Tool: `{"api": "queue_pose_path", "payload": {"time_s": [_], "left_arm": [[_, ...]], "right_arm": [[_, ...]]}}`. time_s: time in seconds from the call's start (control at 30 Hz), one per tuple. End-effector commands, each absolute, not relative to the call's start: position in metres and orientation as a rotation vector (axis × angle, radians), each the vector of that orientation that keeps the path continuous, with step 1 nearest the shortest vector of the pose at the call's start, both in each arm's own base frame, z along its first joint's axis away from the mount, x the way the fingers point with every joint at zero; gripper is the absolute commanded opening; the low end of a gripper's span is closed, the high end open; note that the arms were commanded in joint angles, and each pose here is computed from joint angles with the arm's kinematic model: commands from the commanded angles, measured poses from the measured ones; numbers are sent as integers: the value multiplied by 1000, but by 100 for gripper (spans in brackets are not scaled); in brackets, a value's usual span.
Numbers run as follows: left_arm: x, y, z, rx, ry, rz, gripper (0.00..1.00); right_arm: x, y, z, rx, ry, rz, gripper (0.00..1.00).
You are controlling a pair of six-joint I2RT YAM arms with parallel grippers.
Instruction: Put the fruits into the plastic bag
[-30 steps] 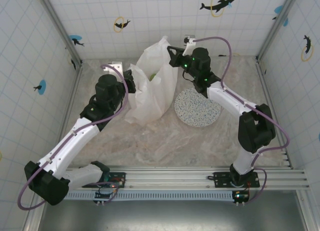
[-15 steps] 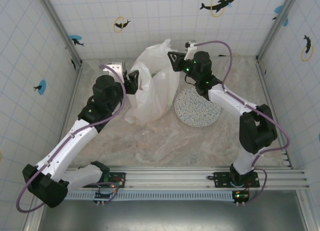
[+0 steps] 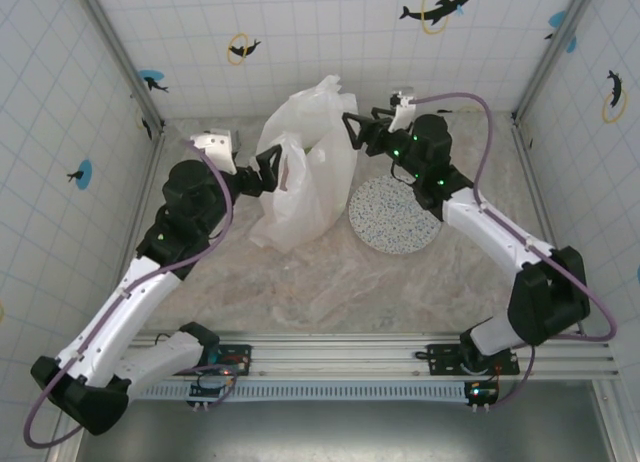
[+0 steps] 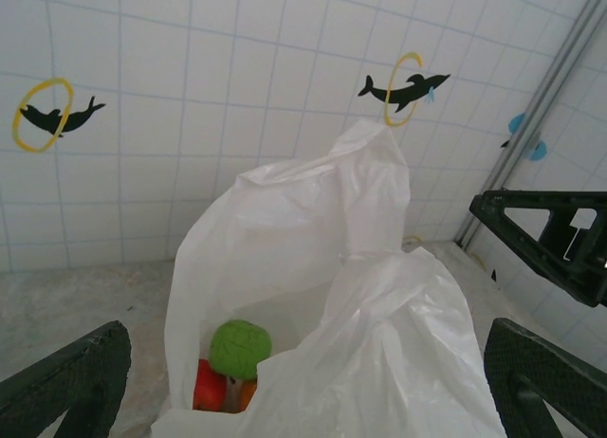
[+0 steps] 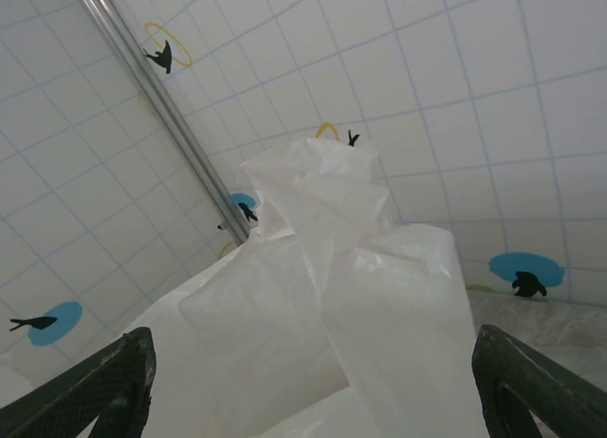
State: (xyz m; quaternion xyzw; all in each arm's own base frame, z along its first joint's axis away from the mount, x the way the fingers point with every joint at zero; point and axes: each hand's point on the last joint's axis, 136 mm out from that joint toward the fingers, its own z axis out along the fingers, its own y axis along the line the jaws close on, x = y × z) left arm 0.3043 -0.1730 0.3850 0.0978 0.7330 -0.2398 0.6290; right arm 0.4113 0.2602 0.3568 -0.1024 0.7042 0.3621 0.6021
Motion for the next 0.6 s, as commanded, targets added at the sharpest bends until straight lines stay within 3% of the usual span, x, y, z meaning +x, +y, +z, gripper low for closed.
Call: {"api": "queue_pose_path", "payload": {"time_s": [0.0, 0.13, 0.57], "left_arm": [[289, -171, 382, 293, 1677, -553, 98], [275, -162, 372, 297, 1687, -539, 98], [298, -55, 272, -252, 1806, -118, 97]], "right_arm": [[402, 240, 357, -247, 1632, 729, 90], [390, 221, 347, -257, 1666, 614, 91], [355, 109, 245, -109, 1879, 92, 100]]}}
